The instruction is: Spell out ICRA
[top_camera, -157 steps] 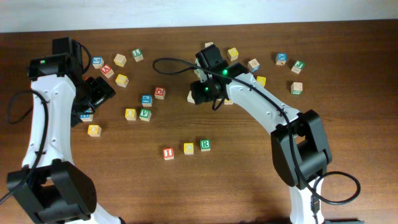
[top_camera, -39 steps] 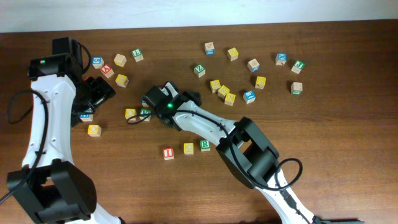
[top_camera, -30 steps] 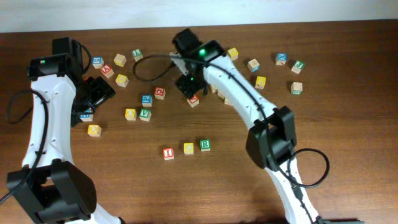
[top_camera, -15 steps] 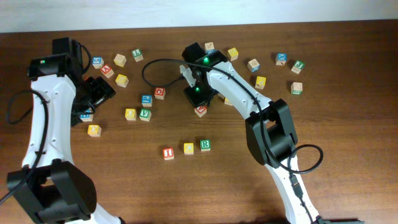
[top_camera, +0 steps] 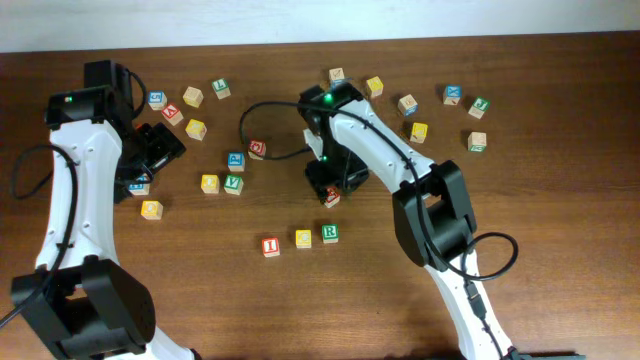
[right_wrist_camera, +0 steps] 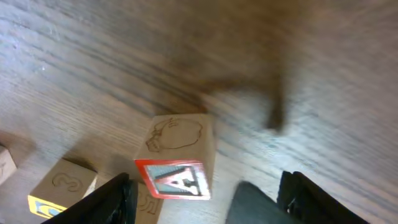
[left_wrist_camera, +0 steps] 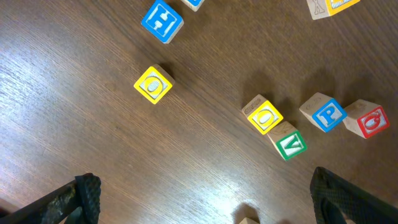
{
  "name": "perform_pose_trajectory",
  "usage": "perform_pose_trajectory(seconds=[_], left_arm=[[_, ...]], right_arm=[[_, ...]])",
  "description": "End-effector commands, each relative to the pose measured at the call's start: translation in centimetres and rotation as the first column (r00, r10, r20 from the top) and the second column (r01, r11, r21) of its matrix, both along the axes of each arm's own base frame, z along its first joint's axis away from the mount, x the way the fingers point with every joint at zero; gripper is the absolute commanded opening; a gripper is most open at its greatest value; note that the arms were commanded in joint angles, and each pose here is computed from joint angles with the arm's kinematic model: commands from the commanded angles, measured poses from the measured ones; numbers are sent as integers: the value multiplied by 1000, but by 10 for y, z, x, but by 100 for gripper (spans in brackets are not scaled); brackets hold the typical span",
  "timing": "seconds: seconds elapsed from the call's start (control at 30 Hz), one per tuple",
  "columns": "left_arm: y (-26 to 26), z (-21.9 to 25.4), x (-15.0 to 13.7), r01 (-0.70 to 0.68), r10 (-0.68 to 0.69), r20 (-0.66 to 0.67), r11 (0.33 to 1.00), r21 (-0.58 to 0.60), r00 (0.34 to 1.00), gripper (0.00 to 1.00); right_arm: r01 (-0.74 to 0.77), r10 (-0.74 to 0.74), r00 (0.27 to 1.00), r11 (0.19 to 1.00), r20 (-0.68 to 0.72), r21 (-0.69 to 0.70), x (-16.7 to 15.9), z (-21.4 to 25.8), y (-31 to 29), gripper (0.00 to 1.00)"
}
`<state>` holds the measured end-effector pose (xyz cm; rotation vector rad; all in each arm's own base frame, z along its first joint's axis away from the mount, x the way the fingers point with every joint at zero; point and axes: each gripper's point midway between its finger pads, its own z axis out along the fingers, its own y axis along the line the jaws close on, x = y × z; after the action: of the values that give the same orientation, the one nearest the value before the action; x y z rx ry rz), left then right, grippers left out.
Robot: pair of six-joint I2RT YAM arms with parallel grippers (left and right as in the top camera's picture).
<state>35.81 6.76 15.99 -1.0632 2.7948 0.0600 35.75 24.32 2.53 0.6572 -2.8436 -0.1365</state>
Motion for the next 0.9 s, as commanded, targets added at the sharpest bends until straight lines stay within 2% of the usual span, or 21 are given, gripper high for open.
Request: perform_pose_trajectory(seconds=[0.0,0.1,0.2,0.53,0.7,0.87], left_arm=[[1,6,0,-12,12,20,1000,2,1000,99],[1,6,0,-12,12,20,1000,3,1000,99],[1,6,0,-12,12,20,1000,2,1000,99],[1,6,0,-12,12,20,1000,3,1000,99],[1,6,0,-12,12,20,1000,2,1000,99],[1,6,0,-12,12,20,1000,3,1000,99]], right_arm=[[-50,50,998,999,25,5,-7,2,16,53],[-38,43,997,997,64,-68,-2,1,8,48],[-39,42,998,997,49,-64,-6,2,9,40],[-56,58,998,997,35,-56,-13,-1,16,40],[-56,61,996,996,66,-63,-6,-3,15,40],[-56,60,996,996,64,-64,-7,-3,15,30]])
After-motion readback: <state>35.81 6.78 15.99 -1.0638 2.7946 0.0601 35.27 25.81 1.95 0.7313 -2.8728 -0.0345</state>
